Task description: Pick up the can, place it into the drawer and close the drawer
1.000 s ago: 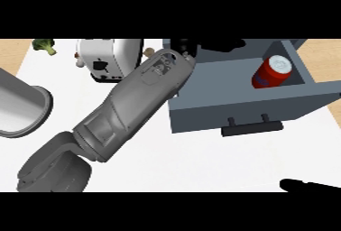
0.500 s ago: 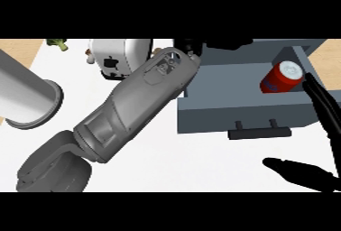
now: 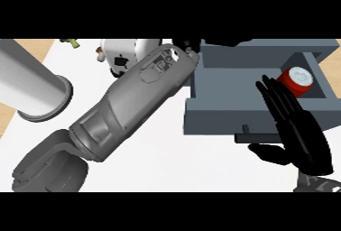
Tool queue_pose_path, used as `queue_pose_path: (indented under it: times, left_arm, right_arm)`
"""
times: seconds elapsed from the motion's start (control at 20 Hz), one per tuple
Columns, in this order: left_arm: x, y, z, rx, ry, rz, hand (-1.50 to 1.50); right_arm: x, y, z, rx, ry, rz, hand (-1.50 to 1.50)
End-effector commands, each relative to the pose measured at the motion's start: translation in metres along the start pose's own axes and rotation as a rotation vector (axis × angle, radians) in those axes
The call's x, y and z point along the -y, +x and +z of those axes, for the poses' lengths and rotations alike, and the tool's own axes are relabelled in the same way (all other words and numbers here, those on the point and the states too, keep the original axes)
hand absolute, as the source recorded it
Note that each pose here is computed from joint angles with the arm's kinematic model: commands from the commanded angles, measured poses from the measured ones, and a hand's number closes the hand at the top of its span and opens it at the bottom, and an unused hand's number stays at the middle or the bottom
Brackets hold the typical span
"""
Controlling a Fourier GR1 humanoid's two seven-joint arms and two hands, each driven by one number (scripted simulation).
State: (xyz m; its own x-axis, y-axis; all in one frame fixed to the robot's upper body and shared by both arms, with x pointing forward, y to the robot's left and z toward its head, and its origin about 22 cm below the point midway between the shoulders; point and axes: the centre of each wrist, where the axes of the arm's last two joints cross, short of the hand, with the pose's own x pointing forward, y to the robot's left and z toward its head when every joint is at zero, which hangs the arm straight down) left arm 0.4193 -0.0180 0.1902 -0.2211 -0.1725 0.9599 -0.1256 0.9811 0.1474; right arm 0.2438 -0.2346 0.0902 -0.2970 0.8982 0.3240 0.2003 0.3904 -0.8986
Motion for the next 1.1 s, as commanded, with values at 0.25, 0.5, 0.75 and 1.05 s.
queue_pose_path:
  times: [0.25, 0.5, 0.75, 1.05]
  left_arm:
    - [-0.058, 0.018, -0.023, 0.006, 0.020, -0.018, -1.50]
    - [-0.064, 0.002, -0.002, -0.027, -0.004, -0.005, -1.50]
    - [-0.087, 0.028, -0.019, -0.019, 0.041, -0.029, -1.50]
    - [-0.109, 0.007, -0.010, -0.044, 0.007, -0.026, -1.50]
  right_arm:
    - [-0.067, -0.027, -0.023, -0.074, -0.038, 0.036, -1.50]
    - [-0.084, -0.036, -0.043, -0.100, -0.023, 0.086, -1.50]
    - [-0.094, -0.058, -0.055, -0.093, -0.028, 0.131, -1.50]
    - [-0.107, -0.059, -0.084, -0.125, -0.077, 0.190, -1.50]
